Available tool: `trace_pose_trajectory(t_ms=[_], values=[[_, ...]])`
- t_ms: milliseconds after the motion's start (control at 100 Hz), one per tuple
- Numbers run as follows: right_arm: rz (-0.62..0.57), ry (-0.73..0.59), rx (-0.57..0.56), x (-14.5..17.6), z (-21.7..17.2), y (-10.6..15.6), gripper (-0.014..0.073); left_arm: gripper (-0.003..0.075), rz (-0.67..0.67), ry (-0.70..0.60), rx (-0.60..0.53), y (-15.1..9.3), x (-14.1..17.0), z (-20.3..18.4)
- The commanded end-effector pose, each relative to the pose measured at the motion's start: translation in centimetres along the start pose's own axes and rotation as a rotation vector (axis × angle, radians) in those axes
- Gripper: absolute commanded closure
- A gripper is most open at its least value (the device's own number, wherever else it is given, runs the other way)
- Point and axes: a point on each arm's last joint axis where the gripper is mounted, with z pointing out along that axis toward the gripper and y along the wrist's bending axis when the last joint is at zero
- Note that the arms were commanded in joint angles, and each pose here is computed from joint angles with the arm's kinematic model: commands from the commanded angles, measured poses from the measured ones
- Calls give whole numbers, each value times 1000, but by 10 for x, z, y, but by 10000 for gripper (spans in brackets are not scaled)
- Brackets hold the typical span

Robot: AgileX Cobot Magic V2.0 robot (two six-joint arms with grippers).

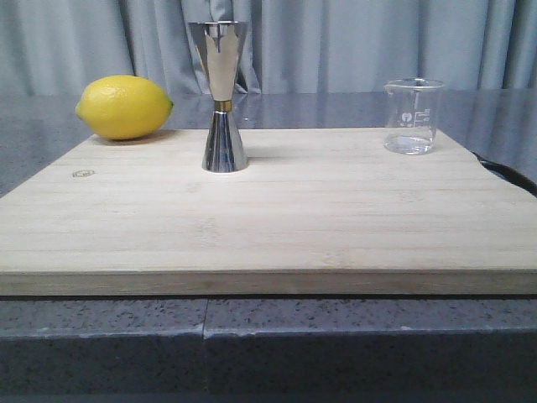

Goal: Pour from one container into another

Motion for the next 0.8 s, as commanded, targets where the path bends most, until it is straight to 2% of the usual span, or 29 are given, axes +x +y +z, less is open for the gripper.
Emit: trace_pose_trajectory(t_ms=[0,180,370,520,790], values=[[-38,-48,29,-10,-2,0,666,739,0,-216,-46,4,3,-11],[-38,-48,29,-10,-2,0,666,739,2,-392,-82,7,53,-20],[-38,-48,29,-10,-2,0,666,739,4,-458,-85,9,98,-15],[-38,-48,29,-10,-2,0,666,739,-2,-525,-87,9,111,-12],[-38,-48,29,-10,-2,0,666,739,-2,-530,-87,9,111,-14]])
